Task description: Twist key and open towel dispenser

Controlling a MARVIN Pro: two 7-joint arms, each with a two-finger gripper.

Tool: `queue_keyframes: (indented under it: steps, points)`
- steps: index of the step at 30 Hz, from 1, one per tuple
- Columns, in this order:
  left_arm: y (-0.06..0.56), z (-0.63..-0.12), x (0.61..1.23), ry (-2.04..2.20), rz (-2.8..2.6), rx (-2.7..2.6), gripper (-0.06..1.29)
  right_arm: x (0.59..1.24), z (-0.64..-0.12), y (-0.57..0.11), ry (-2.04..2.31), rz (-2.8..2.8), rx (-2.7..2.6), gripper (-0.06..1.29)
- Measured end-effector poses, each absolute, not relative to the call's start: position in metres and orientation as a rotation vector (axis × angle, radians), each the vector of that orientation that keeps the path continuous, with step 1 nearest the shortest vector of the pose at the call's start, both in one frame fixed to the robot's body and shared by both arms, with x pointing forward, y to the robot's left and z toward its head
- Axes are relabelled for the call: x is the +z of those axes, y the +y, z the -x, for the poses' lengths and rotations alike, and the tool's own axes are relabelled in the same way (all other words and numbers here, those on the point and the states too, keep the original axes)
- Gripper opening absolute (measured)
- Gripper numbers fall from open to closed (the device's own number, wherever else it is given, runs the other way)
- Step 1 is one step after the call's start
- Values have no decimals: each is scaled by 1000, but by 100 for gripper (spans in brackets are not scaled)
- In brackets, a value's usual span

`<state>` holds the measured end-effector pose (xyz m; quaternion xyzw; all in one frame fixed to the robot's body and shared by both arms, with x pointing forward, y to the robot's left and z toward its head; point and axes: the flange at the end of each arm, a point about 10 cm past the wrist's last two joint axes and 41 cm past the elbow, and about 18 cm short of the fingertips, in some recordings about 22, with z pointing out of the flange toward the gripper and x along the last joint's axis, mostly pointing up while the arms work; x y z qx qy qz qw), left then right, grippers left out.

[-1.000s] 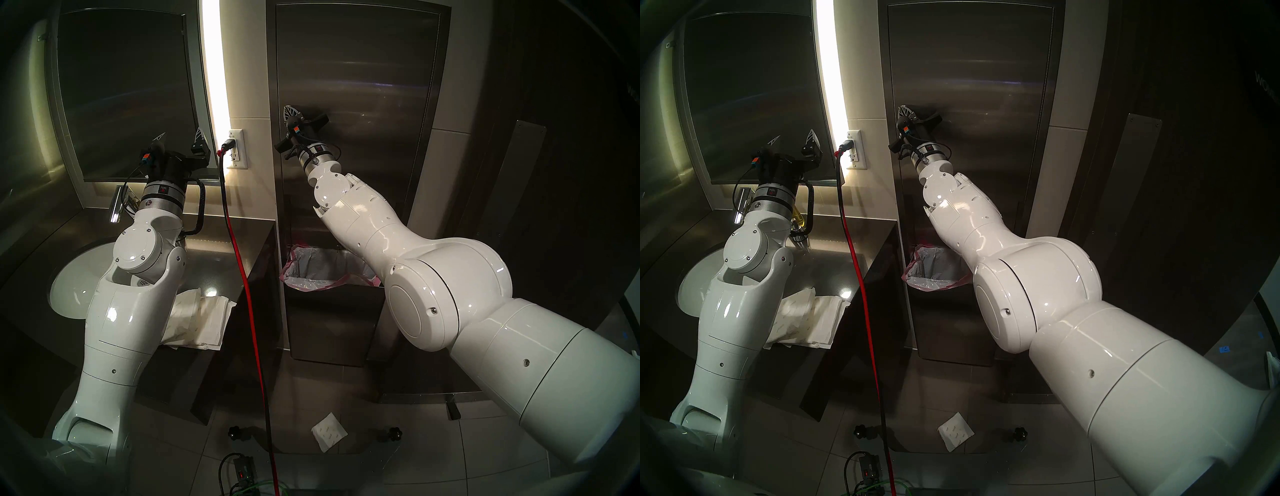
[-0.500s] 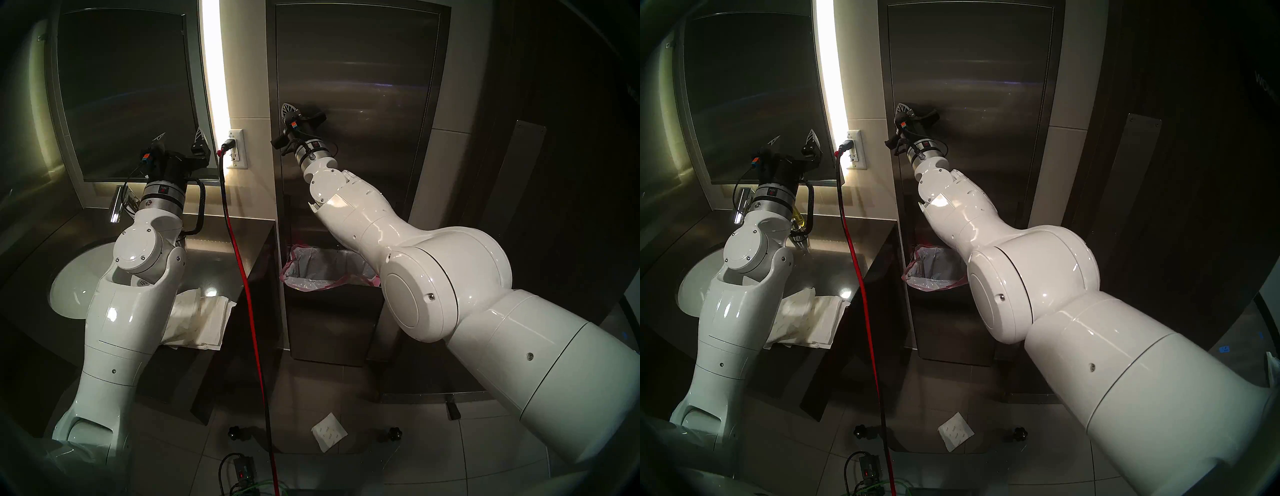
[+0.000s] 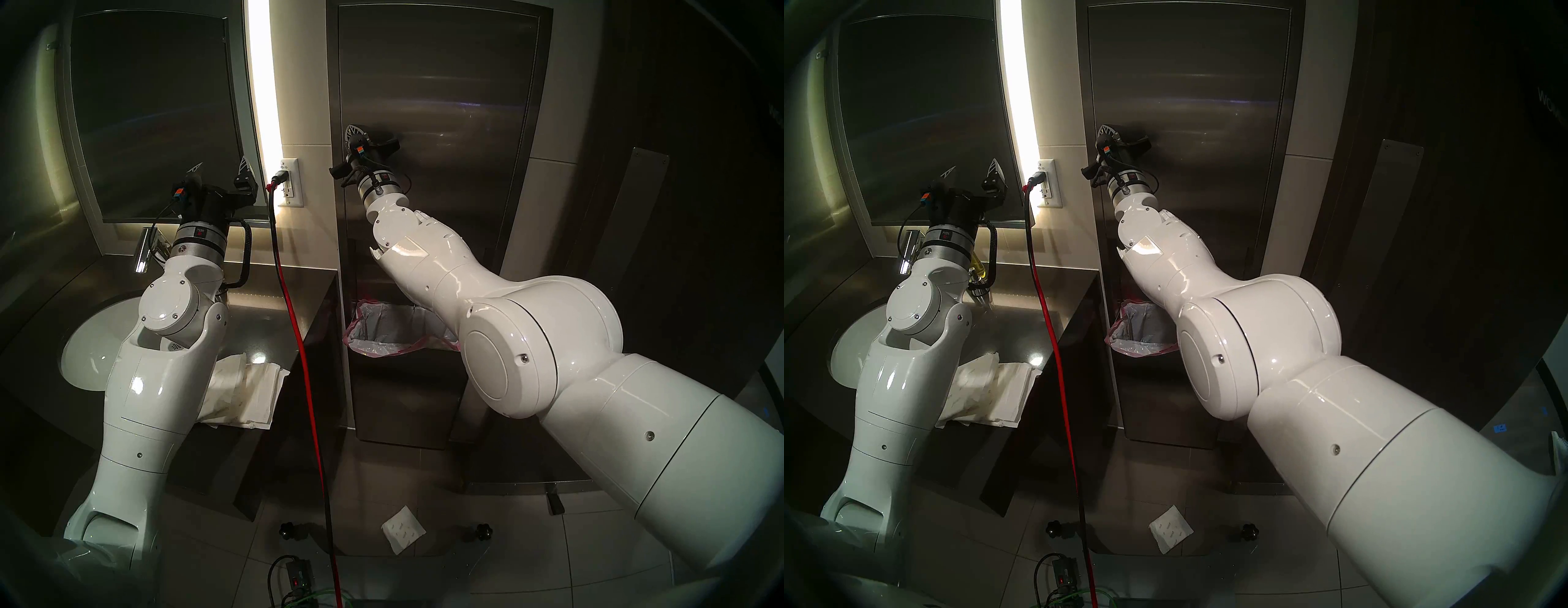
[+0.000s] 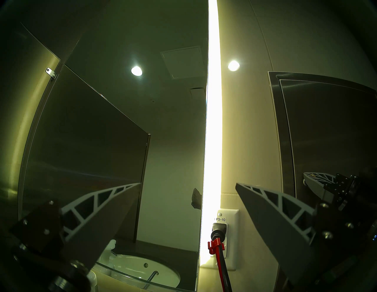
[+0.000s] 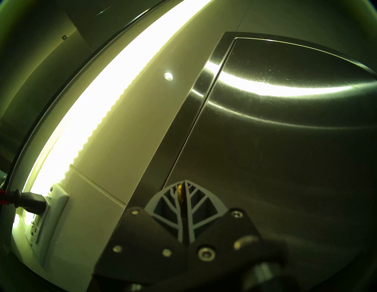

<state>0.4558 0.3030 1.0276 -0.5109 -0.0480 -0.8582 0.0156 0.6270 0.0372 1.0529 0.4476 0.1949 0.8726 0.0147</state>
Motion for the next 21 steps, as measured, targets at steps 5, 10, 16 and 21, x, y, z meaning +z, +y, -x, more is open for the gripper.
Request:
queue_keyframes:
  steps: [5, 10, 16, 21]
  points:
    - [303, -456, 1028, -149, 1589, -2670, 126, 1050, -622, 44, 473, -1446, 2779, -4]
    - [303, -456, 1028, -150, 1589, -2670, 126, 1047, -617, 52, 349, -1487, 2840, -4]
    - [303, -456, 1028, -150, 1589, -2670, 126, 1042, -610, 58, 268, -1481, 2890, -4]
    - [303, -456, 1028, -149, 1589, -2670, 126, 1039, -603, 62, 227, -1455, 2923, -4]
